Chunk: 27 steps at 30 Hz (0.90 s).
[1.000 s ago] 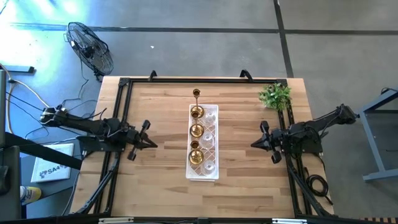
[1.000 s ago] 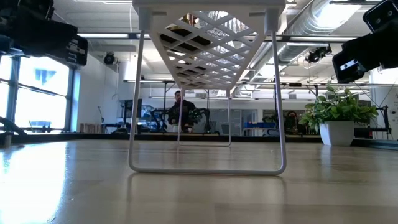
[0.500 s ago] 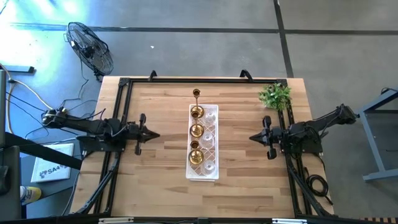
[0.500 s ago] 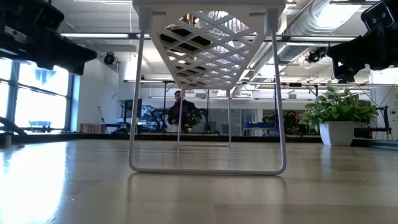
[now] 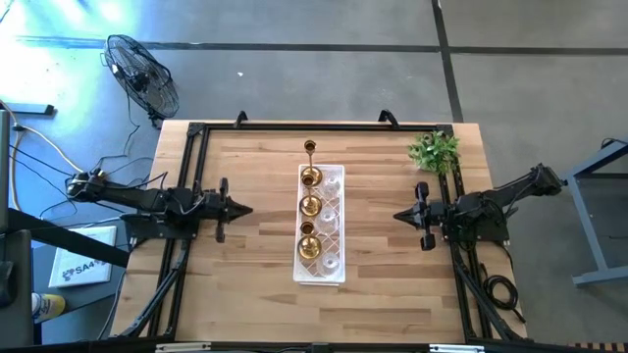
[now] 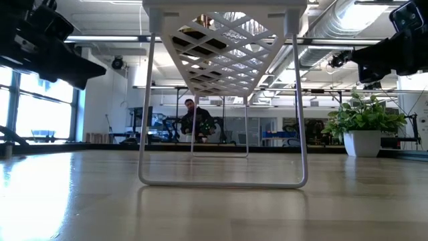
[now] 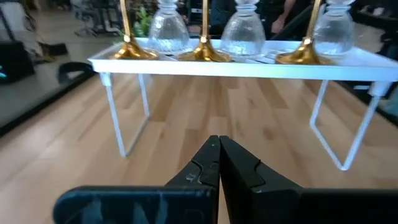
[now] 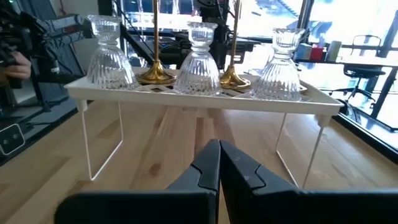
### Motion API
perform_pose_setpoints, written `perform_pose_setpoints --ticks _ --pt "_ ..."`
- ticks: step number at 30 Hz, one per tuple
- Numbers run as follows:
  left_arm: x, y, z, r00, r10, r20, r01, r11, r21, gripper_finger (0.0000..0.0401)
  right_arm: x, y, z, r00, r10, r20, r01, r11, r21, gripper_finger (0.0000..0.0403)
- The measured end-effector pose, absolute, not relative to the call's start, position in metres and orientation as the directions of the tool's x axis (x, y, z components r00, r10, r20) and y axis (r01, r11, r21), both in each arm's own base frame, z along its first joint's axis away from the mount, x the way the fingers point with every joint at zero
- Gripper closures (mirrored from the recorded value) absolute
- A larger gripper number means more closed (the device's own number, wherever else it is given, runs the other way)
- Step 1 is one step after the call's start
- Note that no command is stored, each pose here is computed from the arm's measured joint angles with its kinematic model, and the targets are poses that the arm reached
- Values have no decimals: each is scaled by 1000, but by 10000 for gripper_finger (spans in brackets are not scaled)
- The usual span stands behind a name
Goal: Pick & Place candle stick holders
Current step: Return to Home Position
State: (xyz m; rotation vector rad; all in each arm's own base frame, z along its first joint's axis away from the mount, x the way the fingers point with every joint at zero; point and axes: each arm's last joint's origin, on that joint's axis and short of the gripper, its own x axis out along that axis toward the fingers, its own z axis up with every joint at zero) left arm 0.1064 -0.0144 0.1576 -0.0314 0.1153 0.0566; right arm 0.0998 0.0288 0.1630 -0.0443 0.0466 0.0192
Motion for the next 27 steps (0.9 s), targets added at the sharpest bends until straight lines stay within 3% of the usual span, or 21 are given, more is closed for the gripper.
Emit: perform_pose_setpoints --ticks 10,15,23,27 --pt "108 -13 156 986 101 -130 -93 993 69 401 102 23 163 999 9 -47 -11 999 -39 403" --pt "109 -13 154 979 136 -152 -124 989 85 401 103 21 162 989 136 -61 -136 991 2 403" --pt "111 -13 150 972 137 -192 -116 986 118 401 104 12 161 996 -56 -64 62 995 83 402" --pt "111 -13 149 970 129 -205 -107 987 117 401 104 12 161 996 -51 -69 59 991 122 402"
